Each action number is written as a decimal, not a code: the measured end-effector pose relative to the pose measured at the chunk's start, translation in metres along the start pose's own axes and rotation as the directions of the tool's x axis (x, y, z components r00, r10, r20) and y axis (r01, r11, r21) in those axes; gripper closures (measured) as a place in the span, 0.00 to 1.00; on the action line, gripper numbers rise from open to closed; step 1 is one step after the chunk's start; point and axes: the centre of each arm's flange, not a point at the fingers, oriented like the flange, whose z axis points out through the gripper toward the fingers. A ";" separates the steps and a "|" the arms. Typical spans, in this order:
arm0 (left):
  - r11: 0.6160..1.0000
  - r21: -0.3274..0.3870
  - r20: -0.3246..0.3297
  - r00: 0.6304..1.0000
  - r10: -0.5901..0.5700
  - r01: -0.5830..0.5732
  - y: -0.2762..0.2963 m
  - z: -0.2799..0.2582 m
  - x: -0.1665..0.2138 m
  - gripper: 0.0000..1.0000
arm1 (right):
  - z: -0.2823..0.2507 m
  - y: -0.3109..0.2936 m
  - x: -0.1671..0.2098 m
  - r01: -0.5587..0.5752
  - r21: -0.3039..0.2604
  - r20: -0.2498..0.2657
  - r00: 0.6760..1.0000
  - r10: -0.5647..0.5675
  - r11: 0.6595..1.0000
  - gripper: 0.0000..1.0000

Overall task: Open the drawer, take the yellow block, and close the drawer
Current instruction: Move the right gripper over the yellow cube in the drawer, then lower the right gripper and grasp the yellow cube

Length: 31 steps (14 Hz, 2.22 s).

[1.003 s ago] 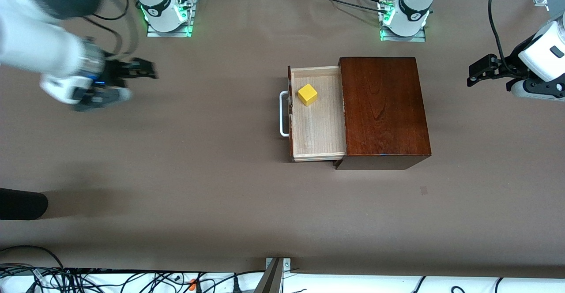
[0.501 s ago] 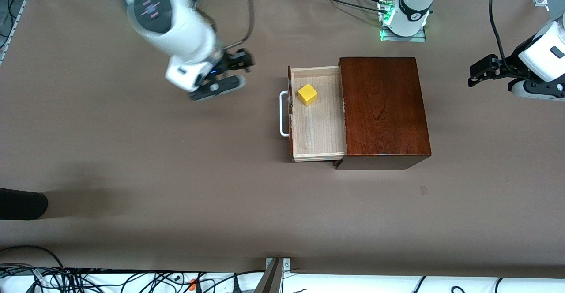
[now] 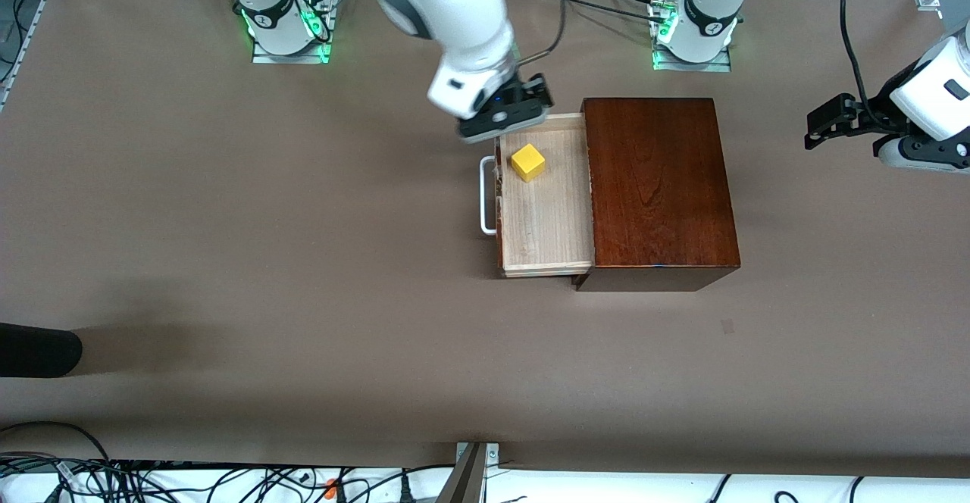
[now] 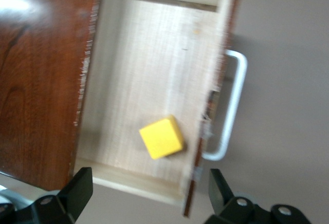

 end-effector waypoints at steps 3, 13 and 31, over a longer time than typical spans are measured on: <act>1.000 0.000 0.000 1.000 0.000 0.000 0.000 0.000 0.000 0.00 | 0.031 -0.030 -0.013 0.101 -0.042 -0.077 0.992 -0.104 0.994 0.00; 1.000 0.000 0.000 1.000 0.007 -0.007 0.004 0.000 0.000 0.00 | 0.135 -0.018 -0.010 0.225 -0.146 -0.051 0.971 -0.235 0.963 0.11; 1.000 0.001 0.000 1.000 0.012 -0.012 0.006 0.000 0.000 0.00 | 0.169 -0.024 -0.028 0.274 -0.175 0.018 0.961 -0.276 0.945 0.21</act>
